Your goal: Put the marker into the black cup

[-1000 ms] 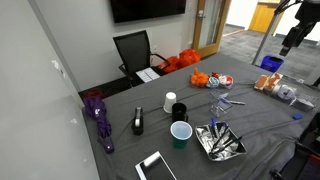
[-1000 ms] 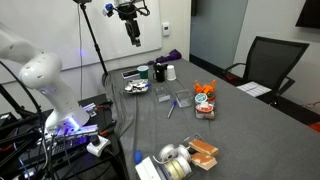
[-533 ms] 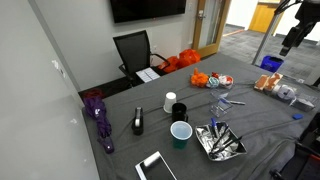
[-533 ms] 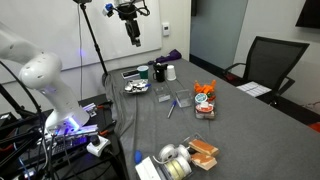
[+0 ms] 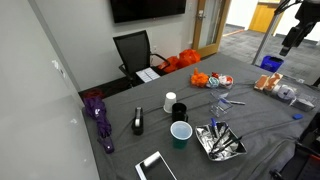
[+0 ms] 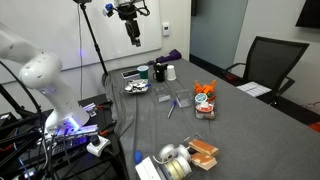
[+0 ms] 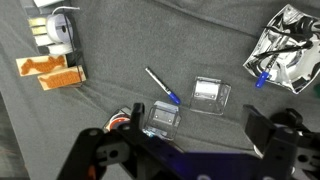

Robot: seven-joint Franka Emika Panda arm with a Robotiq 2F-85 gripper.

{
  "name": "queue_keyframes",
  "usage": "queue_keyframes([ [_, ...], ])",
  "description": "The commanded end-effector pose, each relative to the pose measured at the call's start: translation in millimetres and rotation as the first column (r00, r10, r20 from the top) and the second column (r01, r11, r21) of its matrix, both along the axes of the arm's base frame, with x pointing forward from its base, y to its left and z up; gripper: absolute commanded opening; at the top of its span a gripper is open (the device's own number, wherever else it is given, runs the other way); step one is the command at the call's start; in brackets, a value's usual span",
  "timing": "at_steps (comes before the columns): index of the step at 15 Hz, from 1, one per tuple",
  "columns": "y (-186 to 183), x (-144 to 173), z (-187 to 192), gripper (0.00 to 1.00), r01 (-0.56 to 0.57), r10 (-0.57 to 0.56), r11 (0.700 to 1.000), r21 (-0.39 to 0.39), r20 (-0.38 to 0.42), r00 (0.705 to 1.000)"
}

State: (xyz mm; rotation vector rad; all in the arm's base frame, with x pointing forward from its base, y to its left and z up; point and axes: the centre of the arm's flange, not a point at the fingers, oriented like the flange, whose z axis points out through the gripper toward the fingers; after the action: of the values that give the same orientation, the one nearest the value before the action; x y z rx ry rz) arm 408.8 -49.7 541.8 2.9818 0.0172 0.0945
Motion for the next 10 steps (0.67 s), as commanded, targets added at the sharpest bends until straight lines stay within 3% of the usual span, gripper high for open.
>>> queue_keyframes([
  [1, -15, 9, -9, 1.00, -0.061, 0.060, 0.996, -0.060, -0.027, 0.998],
  [6, -61, 45, -46, 1.00, -0.260, 0.261, 0.957, -0.125, -0.009, 0.965],
  [10, -89, 71, -81, 1.00, -0.375, 0.375, 0.925, -0.055, -0.017, 0.927],
])
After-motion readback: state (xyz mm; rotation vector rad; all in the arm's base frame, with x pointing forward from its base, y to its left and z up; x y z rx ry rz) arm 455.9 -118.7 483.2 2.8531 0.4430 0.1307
